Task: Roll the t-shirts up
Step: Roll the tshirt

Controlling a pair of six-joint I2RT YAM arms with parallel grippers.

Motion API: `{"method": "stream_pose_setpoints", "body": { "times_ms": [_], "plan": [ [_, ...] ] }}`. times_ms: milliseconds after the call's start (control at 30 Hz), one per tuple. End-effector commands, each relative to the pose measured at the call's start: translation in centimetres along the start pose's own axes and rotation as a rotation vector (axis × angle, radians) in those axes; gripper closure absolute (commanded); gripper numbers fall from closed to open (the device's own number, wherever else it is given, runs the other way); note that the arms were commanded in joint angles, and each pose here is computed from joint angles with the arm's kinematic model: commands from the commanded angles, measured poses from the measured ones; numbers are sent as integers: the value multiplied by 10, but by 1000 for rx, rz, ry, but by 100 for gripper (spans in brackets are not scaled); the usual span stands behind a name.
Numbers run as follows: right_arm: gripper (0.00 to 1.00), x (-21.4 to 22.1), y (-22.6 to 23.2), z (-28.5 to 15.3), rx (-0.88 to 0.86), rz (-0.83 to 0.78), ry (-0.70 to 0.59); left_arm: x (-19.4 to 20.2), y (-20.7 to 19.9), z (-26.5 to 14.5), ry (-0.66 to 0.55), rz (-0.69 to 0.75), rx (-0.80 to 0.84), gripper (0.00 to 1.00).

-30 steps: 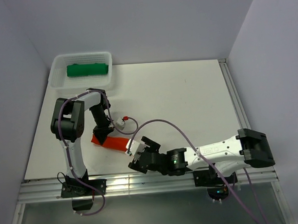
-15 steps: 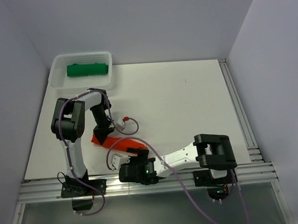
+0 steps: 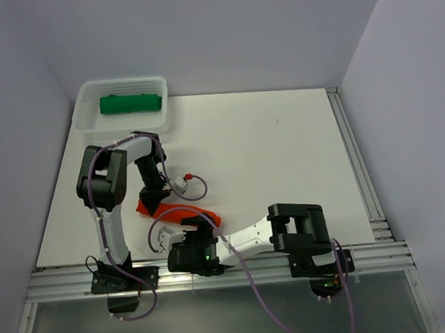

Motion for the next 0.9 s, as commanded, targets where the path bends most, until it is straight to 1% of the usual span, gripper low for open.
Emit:
{"method": "stream_pose_setpoints", "body": {
  "times_ms": [0, 167, 333, 400, 433, 467, 567, 633, 867],
  "plan": [
    [9, 12, 7, 15, 8, -34, 43, 18, 35, 18, 94, 80, -75, 100],
    [9, 13, 7, 21, 66, -45, 50, 16, 36, 16, 93, 82, -75, 100],
    [8, 19, 16, 28, 21, -57, 77, 16, 35, 15, 93, 82, -77, 100],
    [12, 20, 20, 31, 12, -67, 87, 16, 35, 15, 93, 83, -75, 100],
    [15, 19, 22, 33, 2, -62, 88, 16, 35, 17, 93, 82, -70, 100],
    [21, 19, 24, 34, -7, -65, 91, 17, 35, 16, 96, 81, -69, 100],
    [28, 22, 33, 40, -41, -80, 110, 16, 34, 17, 94, 85, -69, 100],
    [29, 25, 34, 45, -48, -72, 128, 17, 33, 17, 94, 89, -67, 100],
    [32, 35, 40, 53, -201, -27, 165, 17, 28, 16, 100, 102, -71, 100]
  ]
}}
Point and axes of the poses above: each gripper's point midway between its finger pads, its own z axis out along the fingers, its own y axis along the line the jaws close on, x = y × z, the point moved 7 cm from there along -z, back along the fingers, and after that the axes turned 4 degrees about z, right-handed, at the moved point
